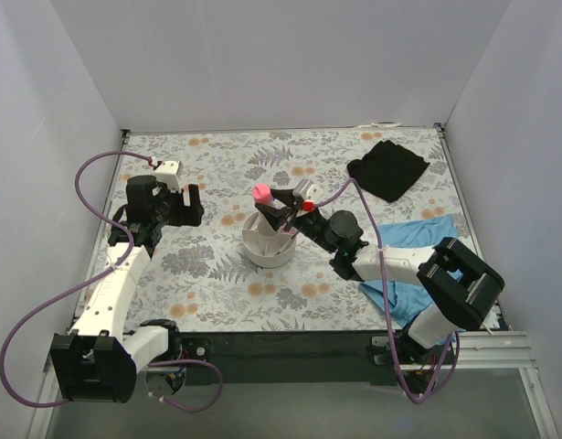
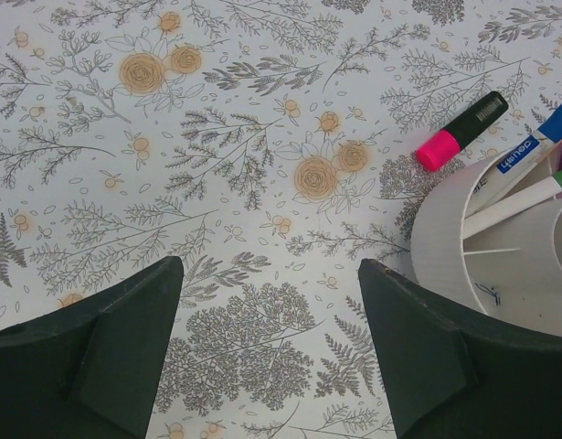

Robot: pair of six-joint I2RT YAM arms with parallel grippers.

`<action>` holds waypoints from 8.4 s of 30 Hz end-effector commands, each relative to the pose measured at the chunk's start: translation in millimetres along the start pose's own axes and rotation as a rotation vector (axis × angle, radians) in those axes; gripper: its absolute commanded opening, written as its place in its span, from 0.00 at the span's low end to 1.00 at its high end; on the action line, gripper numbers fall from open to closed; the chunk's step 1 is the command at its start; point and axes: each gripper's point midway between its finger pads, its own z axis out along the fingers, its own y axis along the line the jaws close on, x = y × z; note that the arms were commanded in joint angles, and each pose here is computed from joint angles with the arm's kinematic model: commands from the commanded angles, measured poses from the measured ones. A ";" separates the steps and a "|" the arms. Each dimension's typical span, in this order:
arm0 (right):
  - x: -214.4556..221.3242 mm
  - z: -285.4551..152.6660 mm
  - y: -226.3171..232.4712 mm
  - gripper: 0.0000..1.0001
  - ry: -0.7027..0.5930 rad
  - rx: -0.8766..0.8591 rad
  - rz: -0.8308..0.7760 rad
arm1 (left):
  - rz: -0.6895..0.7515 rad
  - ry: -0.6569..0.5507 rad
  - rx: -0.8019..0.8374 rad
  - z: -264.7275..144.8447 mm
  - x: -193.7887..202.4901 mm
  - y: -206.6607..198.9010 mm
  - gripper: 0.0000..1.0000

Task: Sort the stationery into containers
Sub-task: Place the stationery in the storage box, then move the storage box to the center of the board, then pick up the stationery from the center of the board, then place the stationery in the storage box.

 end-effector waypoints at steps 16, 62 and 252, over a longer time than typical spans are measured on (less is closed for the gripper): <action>12.5 3.3 10.4 0.01 -0.052 -0.010 0.078 | 0.008 0.012 0.028 3.1 11.4 -3.7 0.78; 73.0 -119.2 76.6 0.01 0.760 -0.580 -0.030 | -0.143 0.545 0.562 -4.2 107.4 -105.5 0.00; 77.5 65.0 13.6 0.43 0.522 -0.293 -0.226 | -0.238 0.310 0.184 0.9 73.1 -24.6 0.72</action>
